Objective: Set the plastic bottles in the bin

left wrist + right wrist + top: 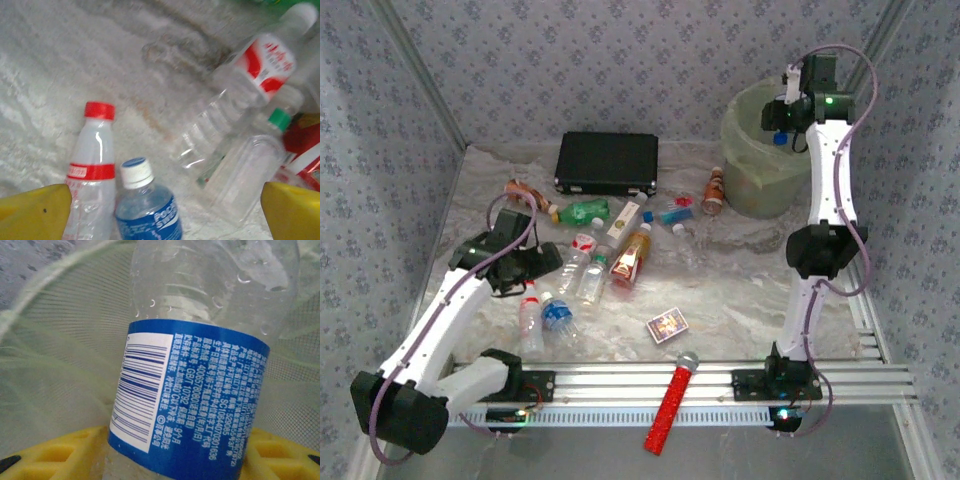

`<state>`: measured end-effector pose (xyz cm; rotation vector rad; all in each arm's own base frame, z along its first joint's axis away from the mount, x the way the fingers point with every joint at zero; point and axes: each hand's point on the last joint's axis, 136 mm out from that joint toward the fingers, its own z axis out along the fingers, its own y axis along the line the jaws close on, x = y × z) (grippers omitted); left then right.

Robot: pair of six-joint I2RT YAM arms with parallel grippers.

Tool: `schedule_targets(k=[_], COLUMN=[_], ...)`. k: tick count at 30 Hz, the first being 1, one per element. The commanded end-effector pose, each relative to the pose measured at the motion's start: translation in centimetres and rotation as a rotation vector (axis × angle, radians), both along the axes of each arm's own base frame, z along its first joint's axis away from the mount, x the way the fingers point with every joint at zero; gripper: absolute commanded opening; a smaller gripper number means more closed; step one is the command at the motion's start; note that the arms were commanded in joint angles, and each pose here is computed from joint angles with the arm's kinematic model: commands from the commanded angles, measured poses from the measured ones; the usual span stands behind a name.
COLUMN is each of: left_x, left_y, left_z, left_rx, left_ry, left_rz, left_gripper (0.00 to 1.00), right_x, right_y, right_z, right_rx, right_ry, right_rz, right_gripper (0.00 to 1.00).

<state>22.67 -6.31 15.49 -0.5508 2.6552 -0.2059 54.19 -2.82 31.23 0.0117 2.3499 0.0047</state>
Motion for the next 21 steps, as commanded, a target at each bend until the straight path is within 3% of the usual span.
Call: schedule_targets(k=[1, 7, 16, 21], left_x=[-2.0, -3.0, -4.1, -4.7], left_y=[1.0, 1.4, 1.1, 0.5], left_z=[-1.1, -2.5, -4.5, -5.4], left_rx=[0.035, 0.045, 0.012, -0.020], left_ry=[0.063, 0.116, 0.166, 0.190], left_rz=[0.035, 0.061, 0.085, 0.088], left_gripper=[0.96, 0.95, 0.95, 0.94], right_x=[-0.3, -1.2, -1.1, -1.1], right_y=[-0.2, 0.3, 0.4, 0.6], right_z=[-1.0, -6.7, -12.1, -13.5], right_rx=[0.007, 0.048, 0.100, 0.122], right_ry=[0.038, 0.200, 0.310, 0.334], right_rz=[0.049, 0.147, 0.196, 0.200], right_gripper=[0.30, 0.30, 0.38, 0.61])
